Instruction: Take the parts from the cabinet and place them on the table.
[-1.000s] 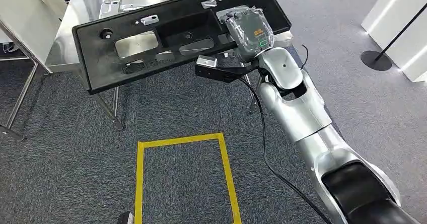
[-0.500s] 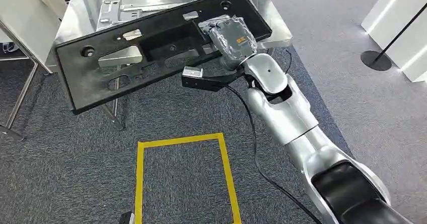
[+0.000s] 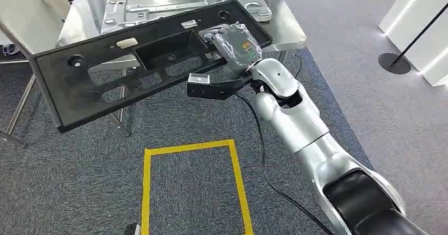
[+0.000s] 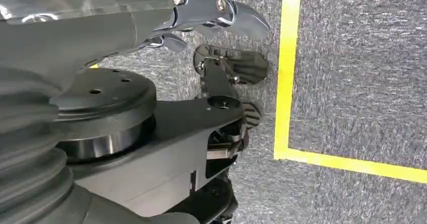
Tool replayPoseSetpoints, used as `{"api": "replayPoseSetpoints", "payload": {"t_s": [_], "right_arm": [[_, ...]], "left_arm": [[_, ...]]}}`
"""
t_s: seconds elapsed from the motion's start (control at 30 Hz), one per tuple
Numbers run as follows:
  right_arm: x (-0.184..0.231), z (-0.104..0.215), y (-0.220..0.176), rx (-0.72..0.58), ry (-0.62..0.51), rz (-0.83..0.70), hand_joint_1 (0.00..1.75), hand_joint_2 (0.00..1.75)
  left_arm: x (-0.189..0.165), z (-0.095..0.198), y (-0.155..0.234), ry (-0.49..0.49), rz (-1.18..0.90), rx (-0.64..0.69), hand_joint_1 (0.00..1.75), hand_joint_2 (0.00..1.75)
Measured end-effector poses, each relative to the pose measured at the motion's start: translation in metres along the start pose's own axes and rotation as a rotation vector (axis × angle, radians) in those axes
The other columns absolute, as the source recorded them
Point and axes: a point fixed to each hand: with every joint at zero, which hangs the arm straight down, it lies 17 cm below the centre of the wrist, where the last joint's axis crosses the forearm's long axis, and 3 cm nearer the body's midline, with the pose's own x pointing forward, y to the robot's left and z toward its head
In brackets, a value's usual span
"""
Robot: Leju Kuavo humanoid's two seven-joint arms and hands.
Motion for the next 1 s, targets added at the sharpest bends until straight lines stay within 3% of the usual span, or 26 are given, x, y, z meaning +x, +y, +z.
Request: {"api": "replayPoseSetpoints", "payload": {"t_s": [1.0], "right_arm": [[0.0,0.005,0.012,0.022,0.009,-0.084,1.75,1.75]], "left_arm": [[-0.002,0.0,0.001,0.002,-0.019,0.005,0.0,1.75]]}}
